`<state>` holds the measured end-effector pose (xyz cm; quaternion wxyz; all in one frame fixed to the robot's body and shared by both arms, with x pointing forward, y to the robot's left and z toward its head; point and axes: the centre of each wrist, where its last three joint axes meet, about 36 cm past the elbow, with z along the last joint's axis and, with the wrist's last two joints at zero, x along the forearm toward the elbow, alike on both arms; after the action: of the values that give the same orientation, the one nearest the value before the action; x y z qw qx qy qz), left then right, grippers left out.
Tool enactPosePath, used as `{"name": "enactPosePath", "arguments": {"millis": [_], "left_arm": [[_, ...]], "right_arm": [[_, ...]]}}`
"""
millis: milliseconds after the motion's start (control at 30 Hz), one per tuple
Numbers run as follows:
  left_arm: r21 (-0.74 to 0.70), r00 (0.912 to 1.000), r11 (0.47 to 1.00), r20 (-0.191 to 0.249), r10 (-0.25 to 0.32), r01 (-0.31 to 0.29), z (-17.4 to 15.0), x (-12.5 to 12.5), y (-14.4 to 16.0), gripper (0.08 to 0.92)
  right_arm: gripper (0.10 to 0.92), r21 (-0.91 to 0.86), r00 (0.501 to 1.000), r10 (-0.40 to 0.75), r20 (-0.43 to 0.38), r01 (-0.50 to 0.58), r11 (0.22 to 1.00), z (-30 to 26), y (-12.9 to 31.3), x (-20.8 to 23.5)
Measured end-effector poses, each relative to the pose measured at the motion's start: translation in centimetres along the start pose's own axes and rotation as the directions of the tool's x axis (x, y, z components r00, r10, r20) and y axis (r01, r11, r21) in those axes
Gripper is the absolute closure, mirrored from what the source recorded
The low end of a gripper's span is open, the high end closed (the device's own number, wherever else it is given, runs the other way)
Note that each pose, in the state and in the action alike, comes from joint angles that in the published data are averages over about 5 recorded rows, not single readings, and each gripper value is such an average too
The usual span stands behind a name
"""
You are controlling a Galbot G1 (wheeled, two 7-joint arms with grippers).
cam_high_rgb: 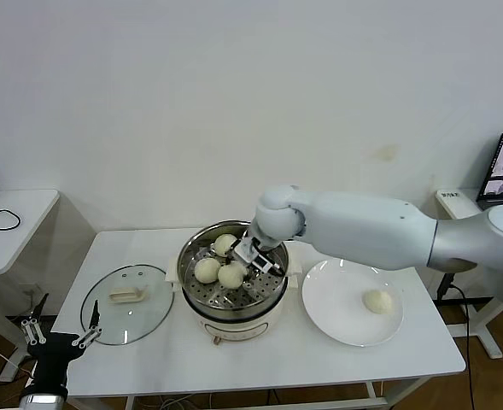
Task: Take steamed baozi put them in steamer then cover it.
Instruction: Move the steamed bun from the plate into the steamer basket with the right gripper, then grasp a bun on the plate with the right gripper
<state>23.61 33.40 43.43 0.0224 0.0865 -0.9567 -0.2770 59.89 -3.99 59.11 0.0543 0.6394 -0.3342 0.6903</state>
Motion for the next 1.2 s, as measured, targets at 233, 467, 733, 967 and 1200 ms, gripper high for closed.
{"name": "enactPosePath", "arguments": {"millis": [233, 467, 733, 967, 1200], "left_arm": [[0.002, 1.0, 1.0, -0.001, -0.002, 0.002, 0.0, 0.1, 0.0, 0.177], [0.003, 1.0, 1.0, 0.0, -0.004, 0.004, 0.0, 0.0, 0.0, 0.177], [0.004, 1.0, 1.0, 0.003, -0.004, 0.004, 0.0, -0.1, -0.1, 0.177], [0.001, 1.0, 1.0, 0.004, -0.005, 0.005, 0.0, -0.1, 0.1, 0.177], [-0.006, 0.9999, 1.0, 0.009, -0.007, 0.007, 0.1, -0.4, 0.3, 0.177]], "right_arm": [[0.471, 0.126, 0.999, -0.038, -0.003, 0.038, 0.991, -0.8, -0.3, -0.8], [0.47, 0.201, 0.997, -0.077, -0.013, 0.078, 0.977, -0.9, -0.4, -0.8], [0.371, 0.235, 0.995, -0.101, -0.007, 0.1, 0.967, -1.2, -0.2, -0.8], [0.215, 0.242, 0.995, -0.096, -0.008, 0.095, 0.966, -1.0, -0.5, 0.4], [0.2, 0.214, 0.998, -0.067, -0.019, 0.069, 0.974, 0.0, -0.6, 2.4]]}}
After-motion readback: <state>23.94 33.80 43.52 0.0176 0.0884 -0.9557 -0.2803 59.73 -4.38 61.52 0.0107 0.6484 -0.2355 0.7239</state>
